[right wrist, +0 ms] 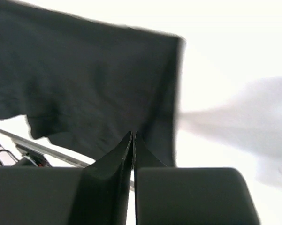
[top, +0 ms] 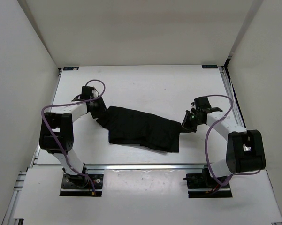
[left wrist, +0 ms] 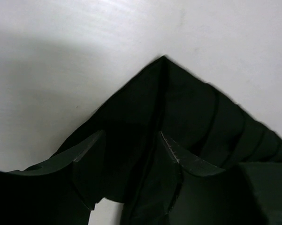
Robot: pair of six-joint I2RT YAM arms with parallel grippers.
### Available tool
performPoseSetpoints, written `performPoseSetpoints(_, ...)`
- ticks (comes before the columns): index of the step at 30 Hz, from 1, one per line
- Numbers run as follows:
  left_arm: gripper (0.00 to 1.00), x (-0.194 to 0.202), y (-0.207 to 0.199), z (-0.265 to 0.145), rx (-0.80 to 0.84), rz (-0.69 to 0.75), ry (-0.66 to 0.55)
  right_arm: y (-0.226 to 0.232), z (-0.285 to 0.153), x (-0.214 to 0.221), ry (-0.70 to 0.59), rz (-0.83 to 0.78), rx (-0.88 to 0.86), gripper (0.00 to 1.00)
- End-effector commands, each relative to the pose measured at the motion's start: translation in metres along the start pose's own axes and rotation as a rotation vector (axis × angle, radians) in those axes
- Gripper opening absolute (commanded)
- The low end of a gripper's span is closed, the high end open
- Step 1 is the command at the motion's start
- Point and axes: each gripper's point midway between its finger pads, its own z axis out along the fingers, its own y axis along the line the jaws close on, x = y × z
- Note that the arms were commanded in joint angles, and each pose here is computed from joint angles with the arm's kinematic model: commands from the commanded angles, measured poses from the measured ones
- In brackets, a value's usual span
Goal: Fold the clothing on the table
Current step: Fold the skirt
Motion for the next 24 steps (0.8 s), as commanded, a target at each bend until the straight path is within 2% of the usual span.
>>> performPoseSetpoints(1,0.58,0.012,0.011,-0.012,-0.046,0.027,-0.003,-0.018,-0.006,0.024,0.056,0.063,0.072,0.05)
performPoseSetpoints(7,0.59,0.049,0.015,-0.019,-0.059,0.037,0.063,-0.017,0.009,0.050,0.114,0.100,0.009,0.00)
performPoseSetpoints(13,0.58,0.093,0.006,-0.028,-0.026,0.057,0.138,-0.038,0.024,0.037,0.168,0.107,0.088,0.00)
performPoseSetpoints(17,0.58,0.125,-0.001,-0.032,0.009,0.063,0.200,-0.049,0.029,0.005,0.126,0.113,0.118,0.01)
performPoseSetpoints(22,0.58,0.143,-0.006,-0.042,0.044,0.070,0.227,-0.060,0.036,-0.042,0.082,0.112,0.163,0.00)
performPoseSetpoints(24,0.58,0.138,-0.008,-0.047,0.051,0.075,0.219,-0.052,0.028,-0.064,0.056,0.092,0.168,0.01)
